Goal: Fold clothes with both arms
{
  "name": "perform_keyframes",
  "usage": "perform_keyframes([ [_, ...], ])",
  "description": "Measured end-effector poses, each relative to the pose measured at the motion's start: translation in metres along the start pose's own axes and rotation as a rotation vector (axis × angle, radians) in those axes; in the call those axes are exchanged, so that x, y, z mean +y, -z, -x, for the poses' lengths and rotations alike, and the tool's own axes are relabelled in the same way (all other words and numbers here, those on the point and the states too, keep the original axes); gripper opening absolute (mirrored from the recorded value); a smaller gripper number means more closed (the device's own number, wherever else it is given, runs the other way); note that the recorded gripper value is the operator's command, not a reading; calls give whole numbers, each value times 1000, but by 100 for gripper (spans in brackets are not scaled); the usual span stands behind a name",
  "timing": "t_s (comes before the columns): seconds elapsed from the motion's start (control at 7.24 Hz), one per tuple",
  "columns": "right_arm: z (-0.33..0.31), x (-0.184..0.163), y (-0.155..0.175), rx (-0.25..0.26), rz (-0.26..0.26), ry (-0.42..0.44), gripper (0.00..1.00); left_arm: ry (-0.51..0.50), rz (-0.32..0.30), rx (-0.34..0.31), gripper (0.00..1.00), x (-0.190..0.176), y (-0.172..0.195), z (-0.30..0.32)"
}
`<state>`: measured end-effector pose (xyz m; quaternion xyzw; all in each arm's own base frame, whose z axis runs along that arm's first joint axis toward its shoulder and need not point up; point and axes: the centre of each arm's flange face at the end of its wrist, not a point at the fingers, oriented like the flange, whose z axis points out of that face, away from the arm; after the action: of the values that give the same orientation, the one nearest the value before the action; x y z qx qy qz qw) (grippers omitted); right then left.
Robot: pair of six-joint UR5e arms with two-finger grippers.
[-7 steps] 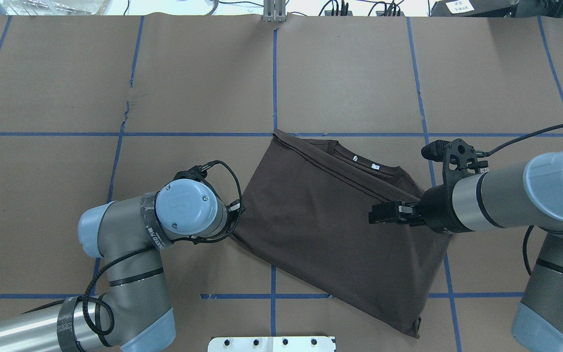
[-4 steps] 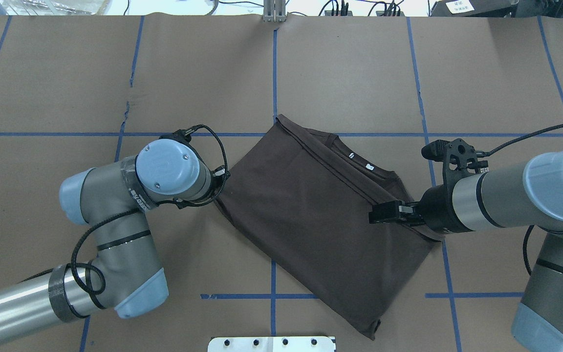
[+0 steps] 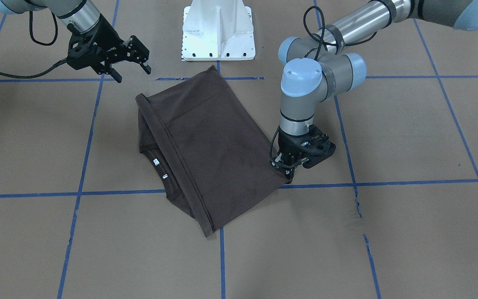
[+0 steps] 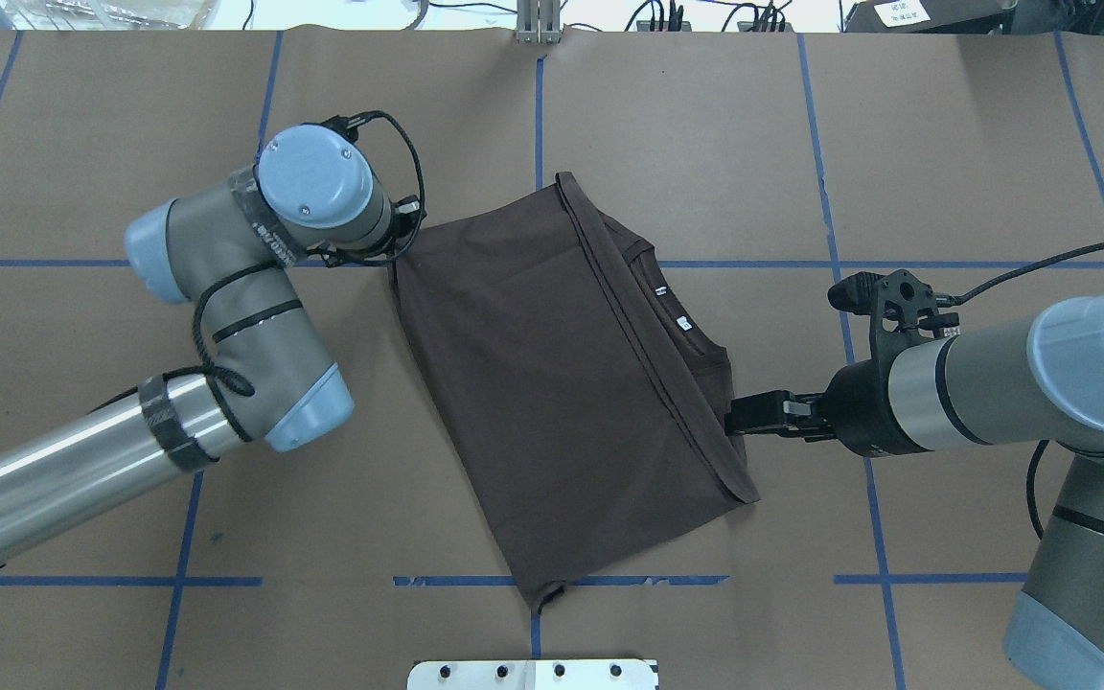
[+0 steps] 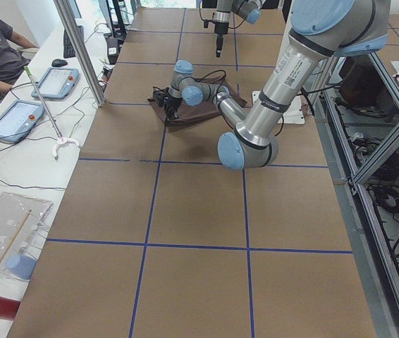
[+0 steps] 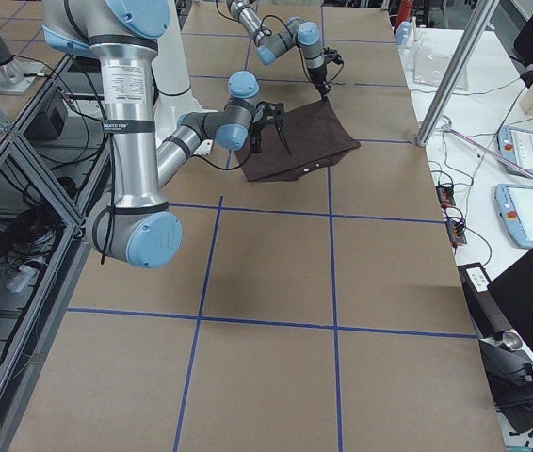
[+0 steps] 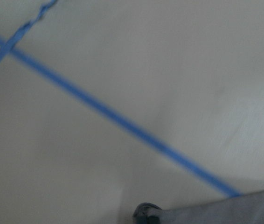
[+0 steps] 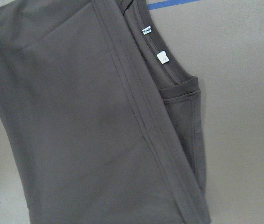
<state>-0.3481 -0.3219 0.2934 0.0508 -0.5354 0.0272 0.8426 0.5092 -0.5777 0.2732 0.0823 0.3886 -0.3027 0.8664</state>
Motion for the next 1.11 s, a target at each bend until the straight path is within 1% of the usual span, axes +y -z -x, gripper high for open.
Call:
perform_keyframes([
  [0.14,0,0,0,-1,-1,0,100,-29,-43,39,0,-28,-19,-29],
  [0.28,0,0,0,-1,-1,0,100,-54,-82,87,0,-44,-32,-55],
  [0.41,1,0,0,-2,-1,0,100,-67,-112,131,0,-52,-37,-78],
  [0.55,1,0,0,-2,-1,0,100,-76,-133,155,27,-57,-42,-91],
  [0.69,1,0,0,-2,-1,0,100,-84,-152,165,97,-59,-47,-94],
  [0.83,2,-1,0,-3,-3,1,100,-99,-174,164,100,-64,-50,-94],
  [0.97,5,-2,0,-6,-6,2,100,-125,-193,159,100,-75,-49,-92],
  [1.11,8,-3,-1,-9,-8,4,100,-136,-212,155,100,-94,-43,-90],
])
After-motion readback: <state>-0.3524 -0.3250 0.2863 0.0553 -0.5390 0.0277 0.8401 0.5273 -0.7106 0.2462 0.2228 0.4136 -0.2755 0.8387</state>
